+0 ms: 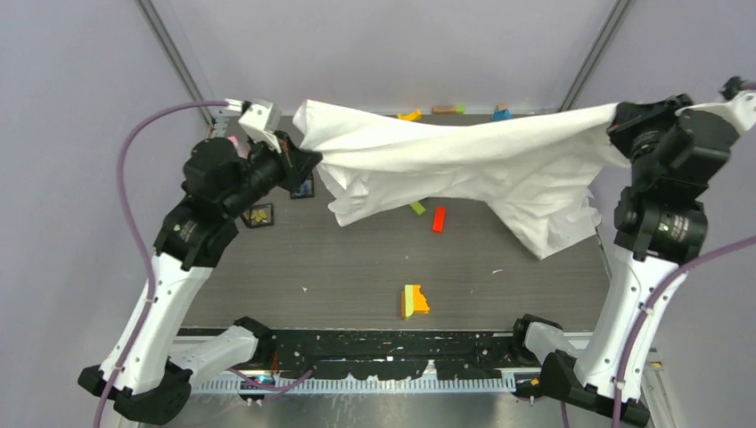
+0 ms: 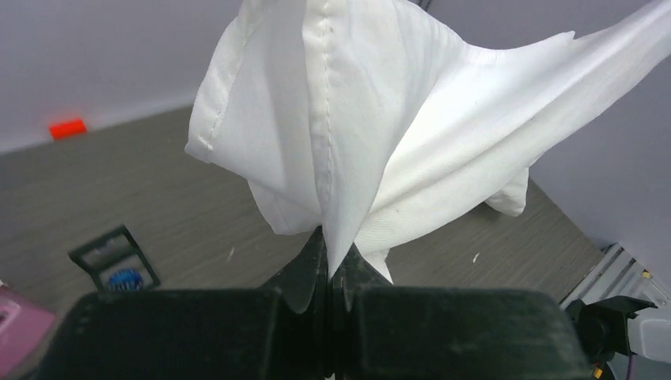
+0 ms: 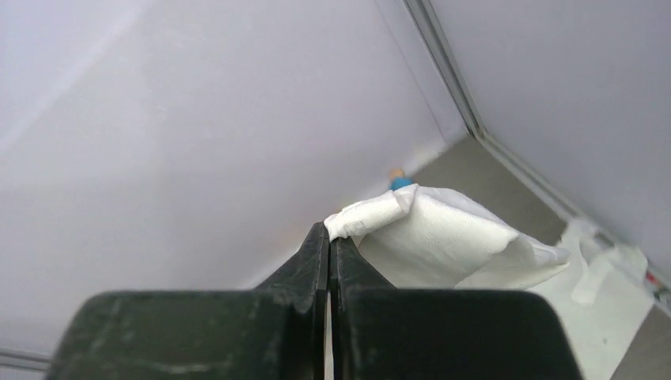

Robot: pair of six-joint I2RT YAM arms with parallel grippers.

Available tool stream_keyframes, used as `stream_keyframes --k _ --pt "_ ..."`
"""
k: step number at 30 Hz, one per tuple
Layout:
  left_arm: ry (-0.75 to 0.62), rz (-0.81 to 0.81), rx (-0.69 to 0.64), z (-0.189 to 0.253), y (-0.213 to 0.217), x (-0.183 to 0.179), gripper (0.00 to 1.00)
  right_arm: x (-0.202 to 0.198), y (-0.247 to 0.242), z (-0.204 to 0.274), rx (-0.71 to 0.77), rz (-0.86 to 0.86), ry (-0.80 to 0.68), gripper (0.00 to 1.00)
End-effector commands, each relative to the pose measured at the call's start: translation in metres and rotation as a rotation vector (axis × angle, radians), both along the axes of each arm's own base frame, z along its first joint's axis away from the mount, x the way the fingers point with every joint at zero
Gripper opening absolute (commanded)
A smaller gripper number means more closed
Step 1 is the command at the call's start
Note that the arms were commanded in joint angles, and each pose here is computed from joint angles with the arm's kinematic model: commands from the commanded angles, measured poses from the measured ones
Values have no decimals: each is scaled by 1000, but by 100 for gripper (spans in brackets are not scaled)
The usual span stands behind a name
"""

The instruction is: Pin the brooch onto the clothing

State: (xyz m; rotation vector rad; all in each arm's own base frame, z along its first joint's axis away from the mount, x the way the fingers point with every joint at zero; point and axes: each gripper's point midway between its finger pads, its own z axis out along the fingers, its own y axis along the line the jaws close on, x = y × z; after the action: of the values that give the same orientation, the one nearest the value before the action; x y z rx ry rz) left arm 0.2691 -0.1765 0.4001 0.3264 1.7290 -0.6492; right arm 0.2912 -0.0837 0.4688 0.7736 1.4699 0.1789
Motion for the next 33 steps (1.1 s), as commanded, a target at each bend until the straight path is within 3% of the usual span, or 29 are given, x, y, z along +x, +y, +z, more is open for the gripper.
stream_keyframes --k 1,6,13,19,23,27,31,32,33 --pt "-174 -37 49 71 17 -32 0 -55 16 104 -153 -6 -228 1" --pt "-273 -83 11 134 27 -71 0 -116 60 183 -255 98 -460 1" --pt "-373 -125 -74 184 42 -124 0 -198 99 230 -354 137 -664 1" --pt "-332 -40 -55 173 51 -109 0 -210 98 231 -372 105 -693 1" --pt "-244 134 37 139 61 -54 0 -154 77 202 -298 109 -600 1" --pt "-77 438 176 72 87 20 0 -76 53 161 -207 138 -507 1" --pt "160 478 198 -16 78 60 0 20 16 87 -104 128 -338 1" --pt "213 454 176 -38 69 66 5 48 5 63 -75 125 -282 1" --pt "259 415 157 -58 58 70 18 81 -6 22 -36 129 -188 6"
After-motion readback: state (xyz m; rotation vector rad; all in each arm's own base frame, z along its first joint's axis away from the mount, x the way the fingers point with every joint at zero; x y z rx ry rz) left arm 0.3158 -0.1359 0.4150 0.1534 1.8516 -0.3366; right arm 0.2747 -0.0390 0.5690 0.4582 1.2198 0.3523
